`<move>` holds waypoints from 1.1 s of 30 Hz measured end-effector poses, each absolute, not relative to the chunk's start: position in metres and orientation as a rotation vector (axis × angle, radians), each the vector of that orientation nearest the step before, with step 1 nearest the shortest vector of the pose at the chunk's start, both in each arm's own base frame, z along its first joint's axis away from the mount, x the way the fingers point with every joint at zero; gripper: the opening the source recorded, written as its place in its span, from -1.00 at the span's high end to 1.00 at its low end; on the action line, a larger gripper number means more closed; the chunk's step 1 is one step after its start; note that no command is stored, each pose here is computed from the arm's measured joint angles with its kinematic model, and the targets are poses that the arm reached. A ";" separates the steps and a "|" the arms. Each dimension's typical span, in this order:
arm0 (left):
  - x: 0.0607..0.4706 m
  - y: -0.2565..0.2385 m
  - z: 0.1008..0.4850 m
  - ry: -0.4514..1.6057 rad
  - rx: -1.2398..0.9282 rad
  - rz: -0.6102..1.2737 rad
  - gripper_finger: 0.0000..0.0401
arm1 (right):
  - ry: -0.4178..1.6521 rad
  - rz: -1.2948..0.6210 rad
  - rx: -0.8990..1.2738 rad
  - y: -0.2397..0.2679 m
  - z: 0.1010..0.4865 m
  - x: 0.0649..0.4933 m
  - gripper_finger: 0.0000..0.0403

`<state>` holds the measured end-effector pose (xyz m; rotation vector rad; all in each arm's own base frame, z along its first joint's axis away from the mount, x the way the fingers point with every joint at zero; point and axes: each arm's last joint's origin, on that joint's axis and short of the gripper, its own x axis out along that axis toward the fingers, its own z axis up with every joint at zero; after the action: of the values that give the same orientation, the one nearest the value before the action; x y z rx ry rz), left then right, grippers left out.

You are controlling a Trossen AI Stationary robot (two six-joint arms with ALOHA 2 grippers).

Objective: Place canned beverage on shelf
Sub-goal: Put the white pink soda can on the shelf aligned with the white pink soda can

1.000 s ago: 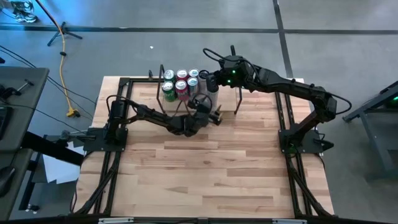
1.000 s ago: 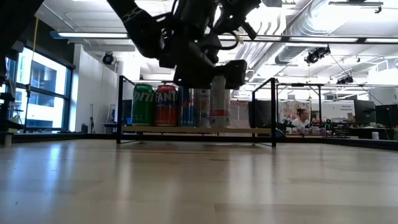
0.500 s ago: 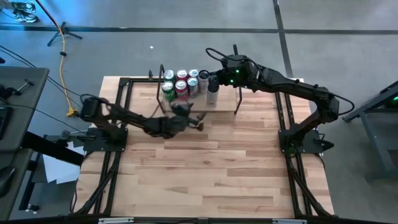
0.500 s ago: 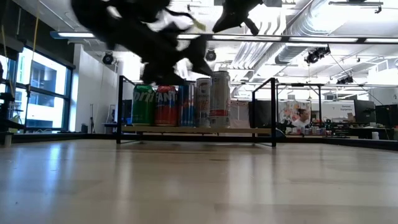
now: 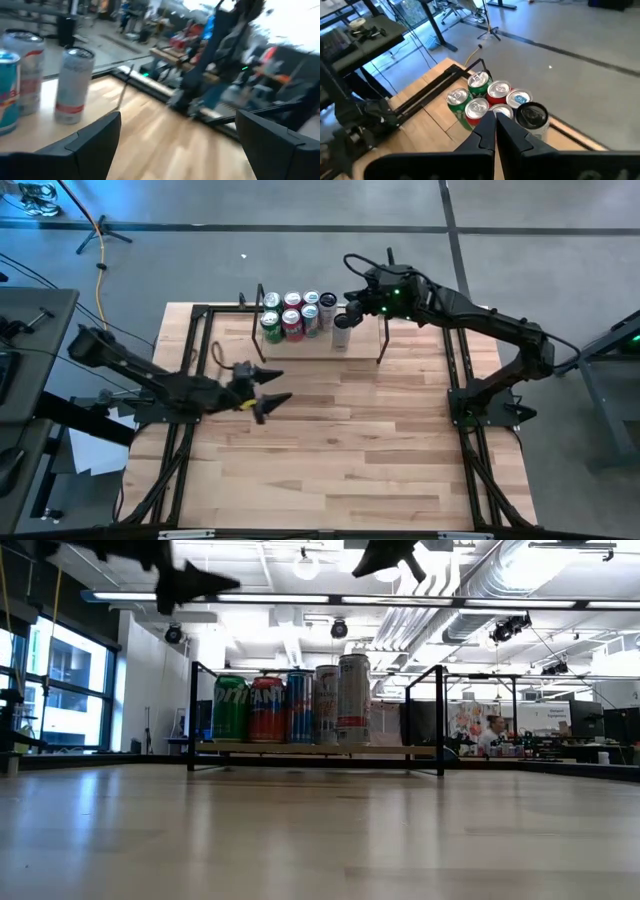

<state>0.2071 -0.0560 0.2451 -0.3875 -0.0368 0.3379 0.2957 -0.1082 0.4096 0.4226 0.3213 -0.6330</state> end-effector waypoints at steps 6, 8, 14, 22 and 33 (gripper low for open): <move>0.178 -0.057 0.275 -0.169 -0.520 0.251 -0.75 | 0.379 -0.482 0.316 -0.095 0.421 0.278 1.00; 0.171 -0.056 0.280 -0.194 -0.517 0.236 -0.75 | 0.424 -0.398 0.287 -0.084 0.423 0.270 1.00; 0.162 -0.053 0.288 -0.219 -0.408 0.236 -0.75 | 0.523 -0.257 0.262 -0.044 0.402 0.248 1.00; 0.163 -0.048 0.290 -0.220 -0.354 0.206 -0.75 | 0.320 -0.127 0.471 0.018 0.337 0.232 1.00; 0.164 -0.044 0.299 -0.243 -0.325 0.137 0.00 | 0.051 -0.023 0.395 0.053 0.308 0.247 1.00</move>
<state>0.1637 -0.0440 0.2988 -0.3254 -0.2432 0.1368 0.2467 0.0534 0.3077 0.3951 0.0508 -0.0232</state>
